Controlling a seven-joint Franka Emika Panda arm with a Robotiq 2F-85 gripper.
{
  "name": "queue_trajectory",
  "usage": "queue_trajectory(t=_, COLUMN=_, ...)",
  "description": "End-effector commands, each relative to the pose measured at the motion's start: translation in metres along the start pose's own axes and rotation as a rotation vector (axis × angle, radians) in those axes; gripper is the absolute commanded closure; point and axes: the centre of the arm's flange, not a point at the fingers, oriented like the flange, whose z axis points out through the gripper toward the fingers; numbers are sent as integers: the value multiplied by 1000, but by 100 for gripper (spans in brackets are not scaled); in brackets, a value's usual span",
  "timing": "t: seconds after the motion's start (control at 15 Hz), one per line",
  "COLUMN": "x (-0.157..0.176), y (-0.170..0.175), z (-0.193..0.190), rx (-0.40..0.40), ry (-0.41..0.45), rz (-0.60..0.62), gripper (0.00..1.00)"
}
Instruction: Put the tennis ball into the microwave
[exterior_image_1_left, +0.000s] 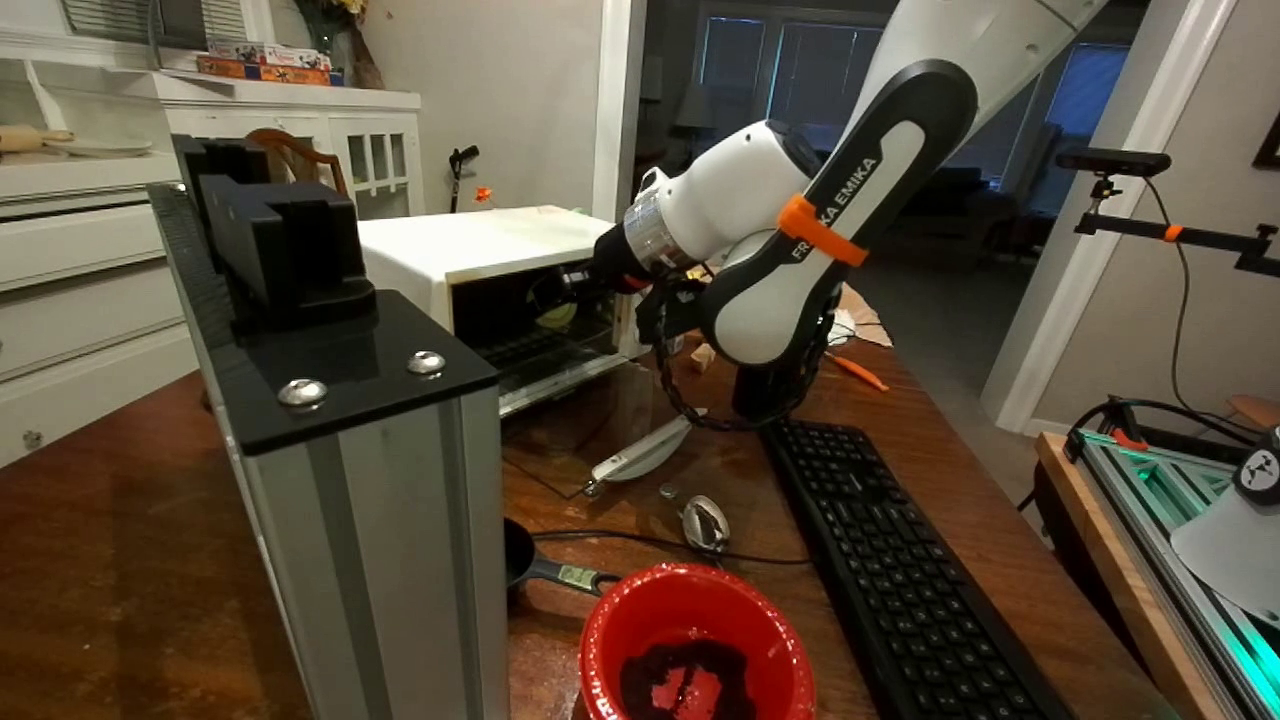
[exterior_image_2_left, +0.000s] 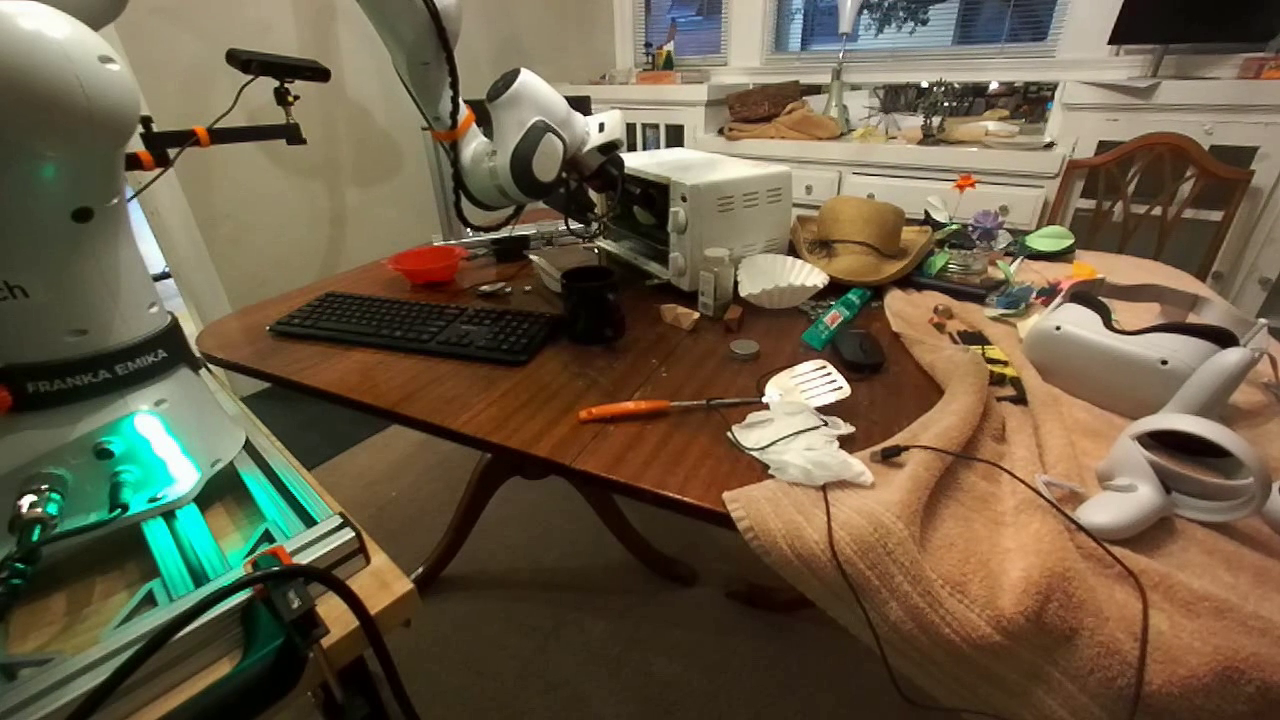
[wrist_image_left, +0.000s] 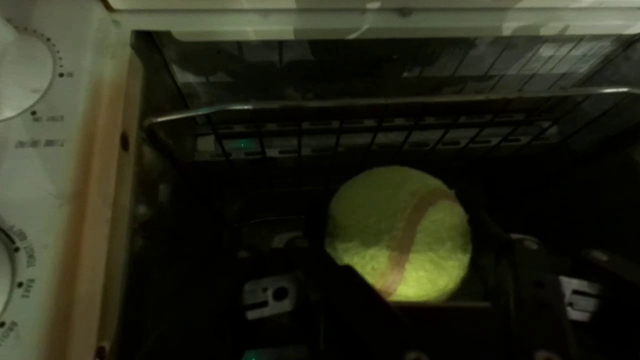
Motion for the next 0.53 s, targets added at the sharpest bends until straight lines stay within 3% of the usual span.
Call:
queue_trajectory(t=0.0, x=-3, y=-2, z=25, rx=-21, ry=40, rz=10, gripper=58)
queue_trajectory(t=0.47, x=-7, y=-5, z=47, rx=-26, ry=93, rz=9, gripper=58)
